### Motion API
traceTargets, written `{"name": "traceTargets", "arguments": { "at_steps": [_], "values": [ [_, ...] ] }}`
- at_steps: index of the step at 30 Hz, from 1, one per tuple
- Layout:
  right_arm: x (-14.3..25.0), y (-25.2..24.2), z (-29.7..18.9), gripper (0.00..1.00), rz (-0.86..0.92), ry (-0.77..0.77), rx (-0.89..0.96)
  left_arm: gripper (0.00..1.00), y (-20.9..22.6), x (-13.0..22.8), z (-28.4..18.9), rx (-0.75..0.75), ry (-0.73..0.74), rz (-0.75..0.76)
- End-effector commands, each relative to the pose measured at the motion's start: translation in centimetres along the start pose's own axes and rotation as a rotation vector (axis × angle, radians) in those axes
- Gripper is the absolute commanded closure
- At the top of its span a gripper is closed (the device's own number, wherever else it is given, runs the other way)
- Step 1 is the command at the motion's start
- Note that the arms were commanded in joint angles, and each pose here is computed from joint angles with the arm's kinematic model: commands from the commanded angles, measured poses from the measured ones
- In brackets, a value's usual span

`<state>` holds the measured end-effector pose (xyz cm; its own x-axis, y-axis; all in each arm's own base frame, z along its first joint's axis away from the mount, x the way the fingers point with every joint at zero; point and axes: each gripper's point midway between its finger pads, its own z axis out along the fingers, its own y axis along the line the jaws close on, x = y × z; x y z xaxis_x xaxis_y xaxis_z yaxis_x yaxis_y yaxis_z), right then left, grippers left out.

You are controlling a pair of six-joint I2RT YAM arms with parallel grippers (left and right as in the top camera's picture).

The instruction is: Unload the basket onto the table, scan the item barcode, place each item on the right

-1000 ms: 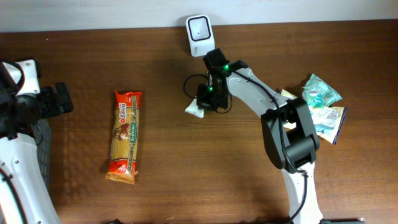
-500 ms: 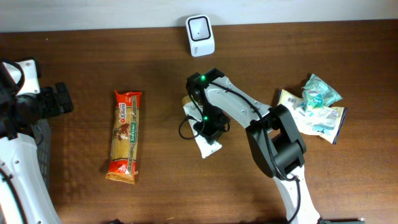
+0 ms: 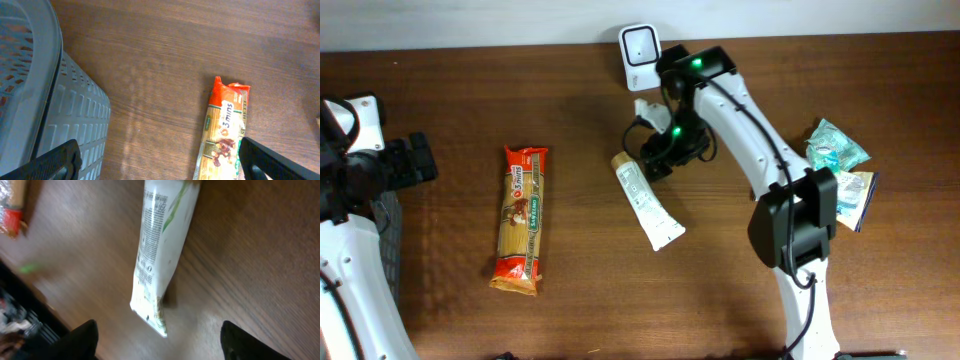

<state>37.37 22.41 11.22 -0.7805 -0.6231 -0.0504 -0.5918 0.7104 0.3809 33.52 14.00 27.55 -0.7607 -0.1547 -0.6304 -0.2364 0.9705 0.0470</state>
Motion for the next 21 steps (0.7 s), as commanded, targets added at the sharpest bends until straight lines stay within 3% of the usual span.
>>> {"name": "traceTargets", "arguments": {
  "at_steps": [1,3,6,10,14,17,19,21],
  "values": [
    [1.0,-0.1,2.1,0.21,0.017,0.014,-0.107,0.01,-0.1,-0.1,-0.2,0.0,-0.006,0.018],
    [1.4,-0.8,4.1,0.29,0.051,0.024,-0.117,0.01,-0.1,-0.1,-0.2,0.0,-0.006,0.018],
    [0.0,-1.2,4.2,0.31,0.081,-0.039,-0.108,0.01,-0.1,-0.1,-0.2,0.0,-0.006,0.018],
    [-2.1,-0.7,-2.8,0.32,0.031,-0.229,-0.064,0.01,-0.1,-0.1,-0.2,0.0,-0.006,0.018],
    [0.2,-0.1,-10.3,0.3,0.053,-0.343,0.058,0.01,-0.1,-0.1,-0.2,0.0,-0.006,0.018],
    [2.1,-0.6,-9.1,0.22,0.115,-0.251,0.079,0.01,-0.1,-0.1,-0.2,0.0,-0.006,0.018],
    [2.2,-1.4,-7.0,0.01,0.13,-0.215,0.064,0.01,-0.1,-0.1,-0.2,0.0,-0.006,0.018],
    [1.6,-1.9,-3.2,0.01,0.134,-0.195,-0.01,0.01,-0.1,-0.1,-0.2,0.0,-0.006,0.018]
  ]
}}
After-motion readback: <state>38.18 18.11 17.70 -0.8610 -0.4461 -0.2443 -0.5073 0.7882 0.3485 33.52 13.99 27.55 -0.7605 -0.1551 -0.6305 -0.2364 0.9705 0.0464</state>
